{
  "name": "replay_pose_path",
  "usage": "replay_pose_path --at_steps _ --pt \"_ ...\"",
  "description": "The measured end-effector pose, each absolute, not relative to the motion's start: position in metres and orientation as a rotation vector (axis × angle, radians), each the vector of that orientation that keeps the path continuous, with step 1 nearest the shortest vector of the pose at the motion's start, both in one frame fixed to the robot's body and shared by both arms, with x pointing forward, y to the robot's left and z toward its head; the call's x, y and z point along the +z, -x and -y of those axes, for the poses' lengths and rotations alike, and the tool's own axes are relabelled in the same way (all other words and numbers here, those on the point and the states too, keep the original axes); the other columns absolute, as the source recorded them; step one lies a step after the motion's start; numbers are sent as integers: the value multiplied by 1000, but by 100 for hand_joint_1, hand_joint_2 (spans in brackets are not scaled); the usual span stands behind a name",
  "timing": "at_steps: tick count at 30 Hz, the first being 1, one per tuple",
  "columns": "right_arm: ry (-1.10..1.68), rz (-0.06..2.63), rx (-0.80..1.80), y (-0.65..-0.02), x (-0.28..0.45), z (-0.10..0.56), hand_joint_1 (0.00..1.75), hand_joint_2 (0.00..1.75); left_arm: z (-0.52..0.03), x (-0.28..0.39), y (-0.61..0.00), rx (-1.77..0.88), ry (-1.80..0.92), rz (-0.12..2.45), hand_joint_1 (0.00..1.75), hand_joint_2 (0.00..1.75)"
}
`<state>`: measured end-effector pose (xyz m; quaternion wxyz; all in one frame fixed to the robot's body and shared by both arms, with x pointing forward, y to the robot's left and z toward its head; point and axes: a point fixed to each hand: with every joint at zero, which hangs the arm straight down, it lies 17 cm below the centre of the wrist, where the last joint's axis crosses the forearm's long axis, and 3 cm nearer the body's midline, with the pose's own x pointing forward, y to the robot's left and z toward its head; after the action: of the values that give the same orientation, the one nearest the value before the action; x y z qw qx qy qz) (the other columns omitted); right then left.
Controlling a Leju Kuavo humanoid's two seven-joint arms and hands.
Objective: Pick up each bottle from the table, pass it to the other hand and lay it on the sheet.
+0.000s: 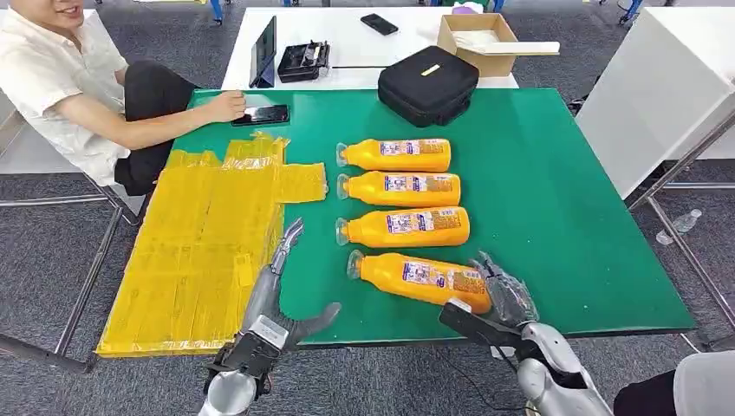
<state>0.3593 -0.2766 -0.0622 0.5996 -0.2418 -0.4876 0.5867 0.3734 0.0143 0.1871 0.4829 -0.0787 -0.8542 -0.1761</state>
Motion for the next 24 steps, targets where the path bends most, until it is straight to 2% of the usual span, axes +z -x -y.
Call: replay_pose_path --at_steps 18,24 --pt "511 1162 1303 -359 -59 281 175 175 -11 187 -373 -415 223 2086 0 175" --pt "408 1246 1185 -354 -50 269 175 175 -18 191 -375 -332 259 2086 0 175"
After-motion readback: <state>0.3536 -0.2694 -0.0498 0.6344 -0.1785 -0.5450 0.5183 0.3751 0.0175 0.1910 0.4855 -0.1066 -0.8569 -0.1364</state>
